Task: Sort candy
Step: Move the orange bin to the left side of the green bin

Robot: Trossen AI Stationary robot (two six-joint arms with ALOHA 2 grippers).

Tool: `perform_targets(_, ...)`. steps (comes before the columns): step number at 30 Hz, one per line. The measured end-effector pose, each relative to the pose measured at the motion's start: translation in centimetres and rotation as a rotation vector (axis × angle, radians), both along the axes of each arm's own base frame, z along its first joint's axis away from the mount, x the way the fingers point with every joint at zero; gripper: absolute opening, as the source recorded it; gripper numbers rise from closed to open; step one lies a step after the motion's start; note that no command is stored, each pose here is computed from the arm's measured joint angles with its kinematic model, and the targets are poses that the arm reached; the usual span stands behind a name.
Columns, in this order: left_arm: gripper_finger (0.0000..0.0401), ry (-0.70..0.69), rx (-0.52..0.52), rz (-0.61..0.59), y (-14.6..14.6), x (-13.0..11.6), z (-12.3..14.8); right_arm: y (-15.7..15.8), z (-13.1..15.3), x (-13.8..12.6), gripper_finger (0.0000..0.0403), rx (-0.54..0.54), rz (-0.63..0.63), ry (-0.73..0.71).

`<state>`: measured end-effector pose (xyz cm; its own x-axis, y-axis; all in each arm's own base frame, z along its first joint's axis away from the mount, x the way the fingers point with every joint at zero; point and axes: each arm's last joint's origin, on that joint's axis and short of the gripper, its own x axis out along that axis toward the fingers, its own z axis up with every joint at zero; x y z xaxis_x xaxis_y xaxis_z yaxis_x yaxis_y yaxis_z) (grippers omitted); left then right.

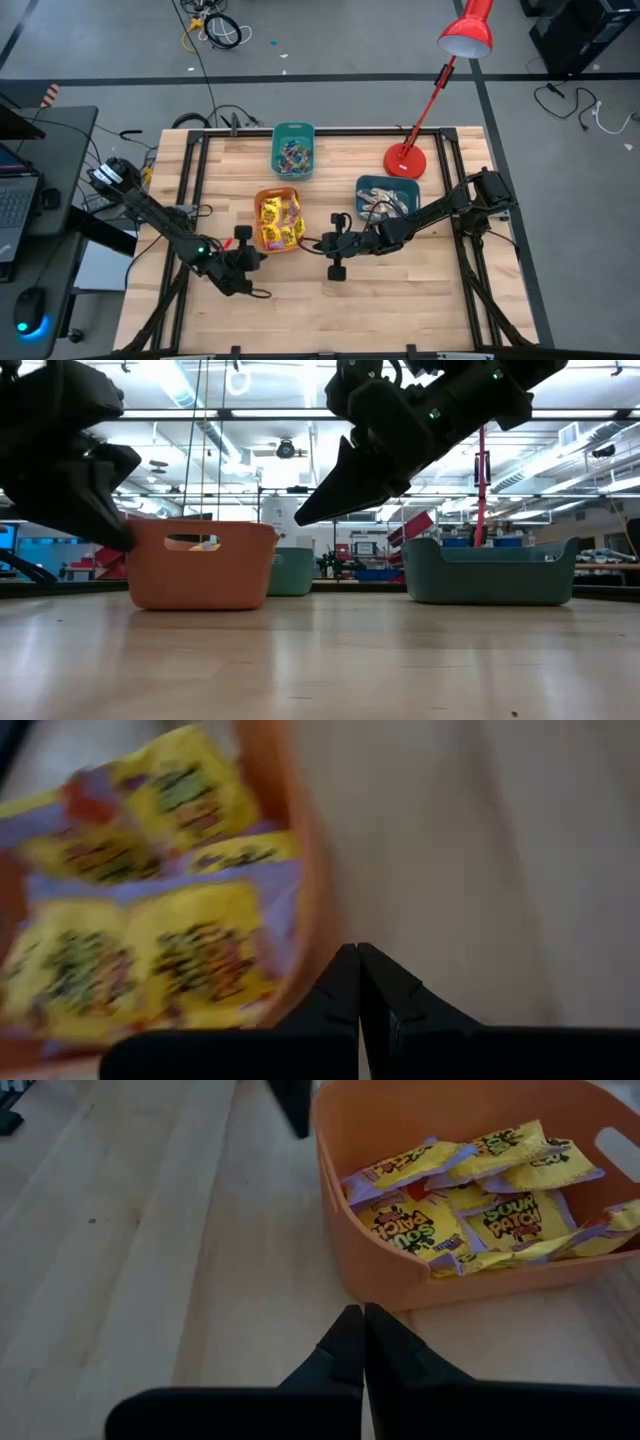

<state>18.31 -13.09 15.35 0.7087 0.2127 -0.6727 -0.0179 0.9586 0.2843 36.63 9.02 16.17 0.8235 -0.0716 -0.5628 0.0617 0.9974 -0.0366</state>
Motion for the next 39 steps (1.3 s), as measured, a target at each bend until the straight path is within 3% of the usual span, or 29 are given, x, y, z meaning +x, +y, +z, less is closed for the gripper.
perform_targets(13, 0.0000, 0.023, 0.086, 0.190, 1.4, -1.2, -0.6, 0.0, 0.0, 0.0, 0.0000, 0.000, 0.001, 0.000)
perform_targets(22, 0.0000, 0.040, 0.015, 0.142, 0.9, -1.1, -0.4, -1.0, -0.5, -0.3, 0.0000, -0.053, -0.096, 0.060)
perform_targets(26, 0.0000, 0.016, -0.044, 0.025, -0.1, -0.9, 0.9, -3.2, 0.3, -0.4, 0.0000, -0.034, -0.170, 0.070)
perform_targets(31, 0.0000, -0.079, -0.046, -0.055, -0.6, -1.0, 3.9, -7.7, 3.0, -0.9, 0.0000, 0.025, -0.280, 0.050)
perform_targets(35, 0.0000, -0.155, 0.014, -0.056, 0.1, -1.8, 5.7, -12.4, 5.4, -1.2, 0.0000, 0.130, -0.369, 0.011)
perform_targets(39, 0.0000, -0.199, 0.124, -0.010, 1.3, -2.6, 6.7, -15.8, 6.5, -1.2, 0.0000, 0.150, -0.354, -0.007)
